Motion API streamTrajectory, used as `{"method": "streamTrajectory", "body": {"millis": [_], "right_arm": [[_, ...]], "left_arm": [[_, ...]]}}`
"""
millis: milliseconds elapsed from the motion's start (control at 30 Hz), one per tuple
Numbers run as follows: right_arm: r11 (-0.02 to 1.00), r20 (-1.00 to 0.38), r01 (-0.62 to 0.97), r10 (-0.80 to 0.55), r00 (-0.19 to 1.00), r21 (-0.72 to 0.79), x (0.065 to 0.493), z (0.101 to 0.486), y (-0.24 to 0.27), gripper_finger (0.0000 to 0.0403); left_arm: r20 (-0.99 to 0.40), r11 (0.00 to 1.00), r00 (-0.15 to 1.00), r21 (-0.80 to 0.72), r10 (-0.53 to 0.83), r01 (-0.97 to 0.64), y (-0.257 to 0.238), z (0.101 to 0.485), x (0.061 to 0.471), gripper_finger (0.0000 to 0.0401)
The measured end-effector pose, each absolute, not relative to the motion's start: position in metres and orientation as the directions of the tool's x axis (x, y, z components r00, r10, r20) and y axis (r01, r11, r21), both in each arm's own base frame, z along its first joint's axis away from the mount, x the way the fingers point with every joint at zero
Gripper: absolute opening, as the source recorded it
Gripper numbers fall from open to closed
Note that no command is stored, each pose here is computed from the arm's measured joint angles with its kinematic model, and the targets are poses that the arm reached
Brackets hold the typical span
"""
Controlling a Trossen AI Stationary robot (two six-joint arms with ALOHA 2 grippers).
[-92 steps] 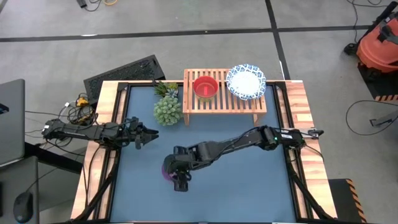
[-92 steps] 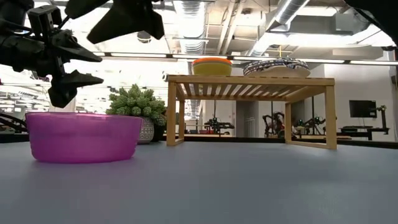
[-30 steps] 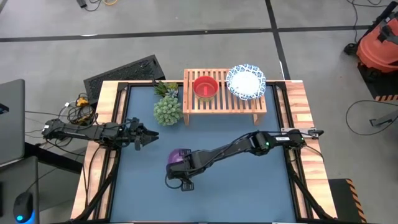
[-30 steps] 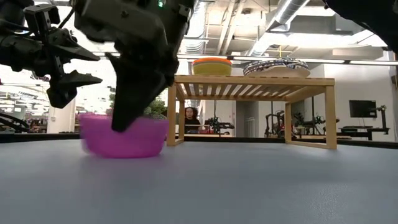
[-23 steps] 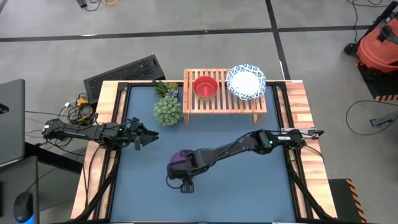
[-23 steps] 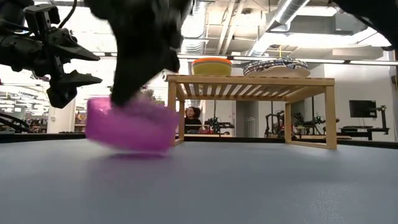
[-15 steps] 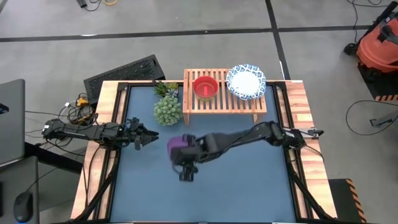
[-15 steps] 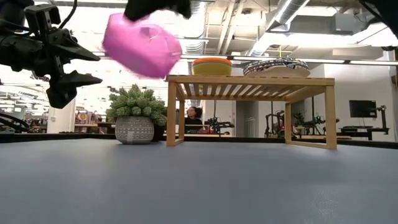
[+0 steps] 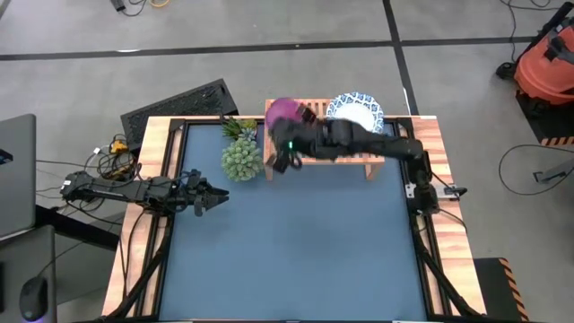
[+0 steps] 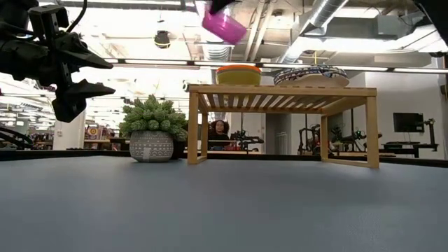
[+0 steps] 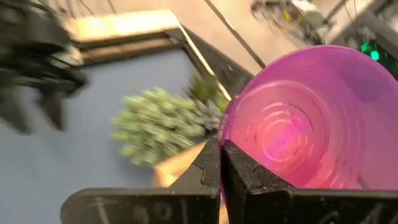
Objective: Place and stack bowls onto a shelf
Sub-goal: Stack the violet bowl on top of the orange bowl on the shelf
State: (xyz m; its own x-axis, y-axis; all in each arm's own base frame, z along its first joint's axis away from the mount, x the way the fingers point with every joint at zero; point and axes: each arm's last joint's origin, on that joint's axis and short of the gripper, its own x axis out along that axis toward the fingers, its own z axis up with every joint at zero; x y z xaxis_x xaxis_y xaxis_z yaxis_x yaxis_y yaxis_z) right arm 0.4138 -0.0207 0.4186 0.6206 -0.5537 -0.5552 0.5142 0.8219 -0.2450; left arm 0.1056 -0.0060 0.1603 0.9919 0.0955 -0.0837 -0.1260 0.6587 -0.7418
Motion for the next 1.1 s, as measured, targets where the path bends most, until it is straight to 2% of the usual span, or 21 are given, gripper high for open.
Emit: {"method": "streamTrajectory", "body": {"millis": [133, 333, 467, 600, 1100], "right_arm": [[0.813, -0.619, 0.535, -0.547, 0.564, -0.23, 0.406, 0.414, -0.059, 0.002], [0.853, -0.744, 0.498, -0.432, 0.51, -0.154, 0.393, 0.405, -0.093, 0.002], [0.85, -0.77, 0.505, -0.422, 0.479, -0.152, 0.388, 0.403, -0.101, 0.002], [0.88, -0.794, 0.459, -0.365, 0.485, -0.124, 0.386, 0.401, -0.107, 0.002], [0.907, -0.813, 0.403, -0.325, 0.484, -0.123, 0.386, 0.394, -0.116, 0.002]], "left_arm": [[-0.084, 0.658, 0.992, -0.743, 0.096, -0.126, -0.006, 0.16, 0.106, 0.0197], [-0.084, 0.658, 0.992, -0.742, 0.096, -0.126, -0.006, 0.16, 0.106, 0.0197], [-0.083, 0.658, 0.99, -0.741, 0.11, -0.135, -0.006, 0.16, 0.106, 0.0197], [-0.079, 0.654, 0.987, -0.741, 0.143, -0.154, -0.005, 0.161, 0.105, 0.0197], [-0.075, 0.65, 0.984, -0.742, 0.162, -0.164, -0.004, 0.161, 0.105, 0.0197]]}}
